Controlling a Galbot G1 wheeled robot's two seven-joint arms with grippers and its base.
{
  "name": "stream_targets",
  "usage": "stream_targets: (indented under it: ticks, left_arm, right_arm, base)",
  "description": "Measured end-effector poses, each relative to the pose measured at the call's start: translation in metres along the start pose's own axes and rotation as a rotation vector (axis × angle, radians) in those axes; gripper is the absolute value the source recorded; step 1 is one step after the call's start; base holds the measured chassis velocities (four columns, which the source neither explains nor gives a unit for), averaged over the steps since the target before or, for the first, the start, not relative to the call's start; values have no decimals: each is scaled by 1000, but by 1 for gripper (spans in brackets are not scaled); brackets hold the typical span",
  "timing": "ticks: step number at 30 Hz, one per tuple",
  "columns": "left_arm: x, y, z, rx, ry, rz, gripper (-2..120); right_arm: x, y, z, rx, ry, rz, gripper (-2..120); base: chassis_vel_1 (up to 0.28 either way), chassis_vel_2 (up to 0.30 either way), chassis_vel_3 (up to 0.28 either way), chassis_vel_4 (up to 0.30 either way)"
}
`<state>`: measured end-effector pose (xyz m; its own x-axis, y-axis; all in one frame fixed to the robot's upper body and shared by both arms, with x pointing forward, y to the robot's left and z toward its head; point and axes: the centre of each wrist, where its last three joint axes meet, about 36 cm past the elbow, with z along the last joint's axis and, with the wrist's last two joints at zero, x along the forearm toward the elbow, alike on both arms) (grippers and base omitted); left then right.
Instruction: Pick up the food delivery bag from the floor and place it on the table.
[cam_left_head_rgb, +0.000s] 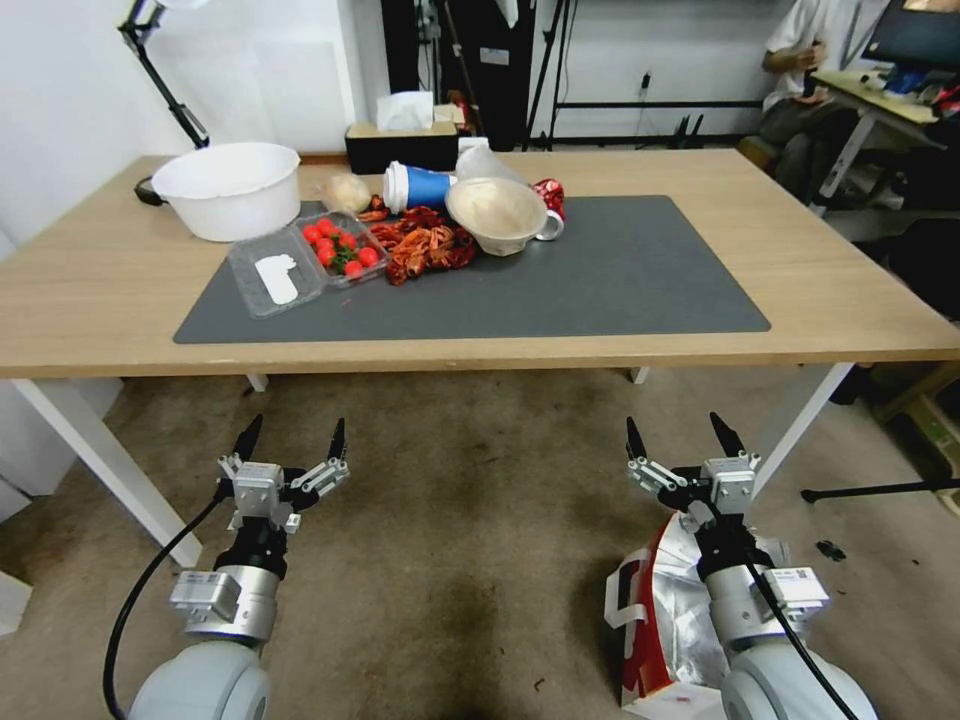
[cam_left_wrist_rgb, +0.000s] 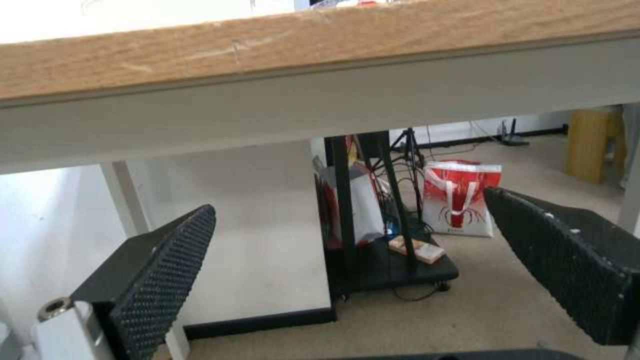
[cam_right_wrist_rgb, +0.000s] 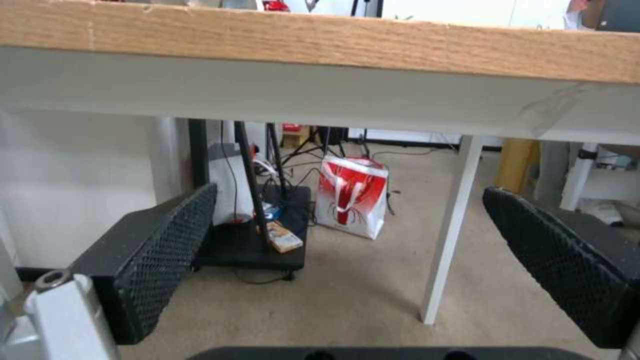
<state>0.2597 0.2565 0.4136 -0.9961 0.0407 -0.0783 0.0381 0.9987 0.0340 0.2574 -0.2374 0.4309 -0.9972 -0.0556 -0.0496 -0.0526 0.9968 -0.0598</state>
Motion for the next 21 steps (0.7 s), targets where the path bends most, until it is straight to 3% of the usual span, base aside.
stream_targets:
  ticks: [21]
  left_arm:
    - [3, -1, -2, -1, -3, 0, 100]
  right_arm:
    - [1, -1, -3, -3, -9, 1, 100]
  base:
    - [0, 0, 0, 0]
